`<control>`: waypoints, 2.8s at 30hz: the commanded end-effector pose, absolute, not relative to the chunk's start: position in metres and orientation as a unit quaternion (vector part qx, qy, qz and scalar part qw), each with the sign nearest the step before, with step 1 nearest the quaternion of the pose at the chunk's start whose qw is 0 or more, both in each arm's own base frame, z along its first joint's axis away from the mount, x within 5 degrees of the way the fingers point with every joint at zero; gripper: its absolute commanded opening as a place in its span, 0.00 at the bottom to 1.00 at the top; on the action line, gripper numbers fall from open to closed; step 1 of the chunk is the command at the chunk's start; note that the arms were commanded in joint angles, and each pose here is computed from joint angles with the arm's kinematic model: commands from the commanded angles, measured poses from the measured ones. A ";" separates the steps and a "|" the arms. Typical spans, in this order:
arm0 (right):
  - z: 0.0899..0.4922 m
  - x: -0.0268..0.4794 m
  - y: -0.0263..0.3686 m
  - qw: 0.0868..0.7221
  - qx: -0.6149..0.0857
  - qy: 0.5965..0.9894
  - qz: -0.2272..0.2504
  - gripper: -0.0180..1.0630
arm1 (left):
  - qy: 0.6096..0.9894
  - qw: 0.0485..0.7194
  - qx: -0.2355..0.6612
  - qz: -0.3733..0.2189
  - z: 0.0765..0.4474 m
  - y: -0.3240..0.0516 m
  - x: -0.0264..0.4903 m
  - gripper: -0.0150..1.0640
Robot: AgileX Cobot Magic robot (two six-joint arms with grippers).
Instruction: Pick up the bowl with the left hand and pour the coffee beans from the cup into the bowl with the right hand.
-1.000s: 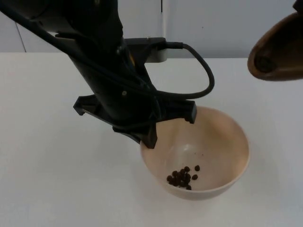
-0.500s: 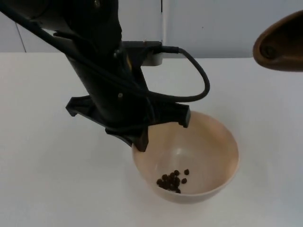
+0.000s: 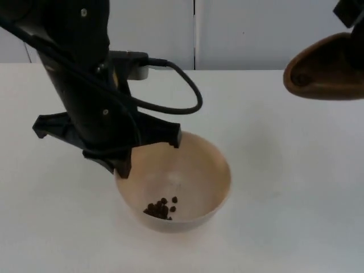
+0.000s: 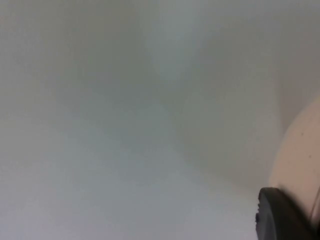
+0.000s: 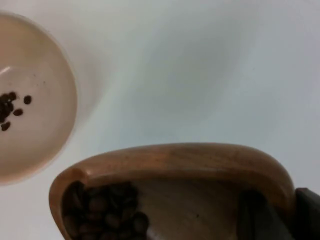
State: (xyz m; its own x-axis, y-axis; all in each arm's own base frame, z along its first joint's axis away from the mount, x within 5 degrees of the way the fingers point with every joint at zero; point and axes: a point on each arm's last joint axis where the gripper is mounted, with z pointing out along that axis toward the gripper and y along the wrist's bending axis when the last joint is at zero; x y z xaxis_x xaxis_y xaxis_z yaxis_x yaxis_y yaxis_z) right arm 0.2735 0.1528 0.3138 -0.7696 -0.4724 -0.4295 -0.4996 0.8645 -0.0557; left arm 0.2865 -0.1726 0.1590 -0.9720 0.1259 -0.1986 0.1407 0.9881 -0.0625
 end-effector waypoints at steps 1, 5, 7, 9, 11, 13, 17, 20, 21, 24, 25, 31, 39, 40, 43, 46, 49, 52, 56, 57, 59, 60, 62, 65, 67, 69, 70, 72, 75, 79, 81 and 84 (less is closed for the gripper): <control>0.306 0.281 0.156 0.222 -0.250 0.941 0.038 0.02 | 0.993 0.094 0.044 -0.054 0.153 -0.164 0.286 0.01; 0.285 0.294 0.164 0.209 -0.245 0.946 0.039 0.02 | 0.993 0.098 0.008 -0.066 0.140 -0.141 0.289 0.01; 0.280 0.297 0.166 0.207 -0.244 0.947 0.039 0.02 | 0.993 0.101 0.003 -0.066 0.140 -0.138 0.290 0.01; 0.269 0.302 0.169 0.197 -0.244 0.949 0.037 0.02 | 0.993 0.103 -0.002 -0.064 0.140 -0.133 0.293 0.01; 0.265 0.304 0.171 0.194 -0.244 0.950 0.036 0.02 | 0.992 0.105 0.003 -0.063 0.140 -0.133 0.293 0.01; 0.254 0.309 0.173 0.185 -0.242 0.952 0.035 0.02 | 0.992 0.111 0.012 -0.058 0.140 -0.132 0.294 0.01; 0.240 0.314 0.177 0.171 -0.240 0.955 0.038 0.02 | 0.992 0.114 0.013 -0.059 0.140 -0.132 0.295 0.01; 0.229 0.319 0.181 0.168 -0.232 0.957 0.041 0.02 | 0.992 0.115 0.014 -0.058 0.140 -0.132 0.295 0.01; 0.226 0.321 0.182 0.169 -0.228 0.958 0.042 0.02 | 0.992 0.115 0.014 -0.058 0.140 -0.132 0.295 0.01; 0.221 0.324 0.182 0.169 -0.218 0.960 0.043 0.02 | 0.991 0.117 0.015 -0.058 0.140 -0.132 0.295 0.01; 0.218 0.326 0.181 0.168 -0.213 0.962 0.045 0.02 | 0.991 0.119 0.015 -0.059 0.140 -0.132 0.295 0.01; 0.207 0.334 0.172 0.153 -0.190 0.969 0.047 0.02 | 0.990 0.131 0.021 -0.057 0.136 -0.131 0.294 0.01; 0.180 0.332 0.151 0.154 -0.162 0.974 0.041 0.02 | 0.986 0.154 0.013 -0.069 0.127 -0.129 0.289 0.01; 0.175 0.330 0.150 0.155 -0.160 0.974 0.042 0.02 | 0.986 0.153 0.013 -0.069 0.126 -0.129 0.289 0.01; 0.166 0.327 0.148 0.162 -0.157 0.973 0.044 0.02 | 0.987 0.149 0.015 -0.066 0.123 -0.129 0.289 0.01; 0.160 0.327 0.148 0.159 -0.154 0.974 0.044 0.02 | 0.987 0.147 0.017 -0.063 0.121 -0.128 0.289 0.01; 0.146 0.327 0.149 0.142 -0.153 0.977 0.039 0.02 | 0.987 0.146 0.017 -0.063 0.121 -0.128 0.289 0.01; 0.135 0.328 0.149 0.131 -0.153 0.979 0.036 0.02 | 0.987 0.147 0.017 -0.063 0.121 -0.128 0.289 0.01; 0.124 0.330 0.150 0.126 -0.147 0.980 0.038 0.02 | 0.987 0.149 0.017 -0.064 0.122 -0.128 0.289 0.01; 0.121 0.330 0.150 0.127 -0.147 0.980 0.038 0.02 | 0.987 0.149 0.017 -0.064 0.122 -0.128 0.289 0.01; 0.119 0.332 0.151 0.131 -0.146 0.980 0.039 0.02 | 0.986 0.150 0.018 -0.064 0.122 -0.129 0.290 0.01; 0.118 0.332 0.151 0.131 -0.146 0.980 0.039 0.02 | 0.986 0.154 0.028 -0.060 0.122 -0.128 0.290 0.01; 0.118 0.332 0.151 0.132 -0.148 0.979 0.037 0.02 | 0.985 0.156 0.033 -0.058 0.122 -0.128 0.291 0.01; 0.115 0.332 0.151 0.131 -0.148 0.980 0.037 0.02 | 0.985 0.157 0.038 -0.055 0.122 -0.127 0.291 0.01; 0.111 0.333 0.151 0.129 -0.149 0.980 0.036 0.02 | 0.985 0.158 0.040 -0.054 0.122 -0.127 0.291 0.01; 0.109 0.333 0.151 0.126 -0.149 0.980 0.036 0.02 | 0.985 0.158 0.043 -0.053 0.122 -0.127 0.291 0.01; 0.109 0.333 0.151 0.128 -0.149 0.980 0.036 0.02 | 0.985 0.158 0.043 -0.053 0.122 -0.127 0.291 0.01; 0.109 0.333 0.151 0.129 -0.149 0.980 0.036 0.02 | 0.985 0.159 0.042 -0.053 0.122 -0.127 0.291 0.01; 0.109 0.334 0.151 0.130 -0.148 0.980 0.037 0.02 | 0.985 0.159 0.042 -0.053 0.122 -0.127 0.291 0.01; 0.109 0.334 0.152 0.132 -0.148 0.979 0.037 0.02 | 0.985 0.159 0.042 -0.053 0.122 -0.127 0.291 0.01; 0.109 0.334 0.152 0.133 -0.150 0.979 0.038 0.02 | 0.985 0.159 0.042 -0.053 0.122 -0.127 0.291 0.02; 0.109 0.334 0.152 0.133 -0.150 0.979 0.038 0.02 | 0.985 0.159 0.041 -0.054 0.122 -0.127 0.291 0.08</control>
State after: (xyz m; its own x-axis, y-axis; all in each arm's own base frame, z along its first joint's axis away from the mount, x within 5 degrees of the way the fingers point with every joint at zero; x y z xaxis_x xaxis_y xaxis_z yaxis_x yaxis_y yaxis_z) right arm 0.3329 0.1530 0.1082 -0.9217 -0.2870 -0.2608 -0.3055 0.9516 0.0326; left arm 0.2902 -0.1281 0.1217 -0.9493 0.0610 -0.3085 0.0944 0.9910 -0.0946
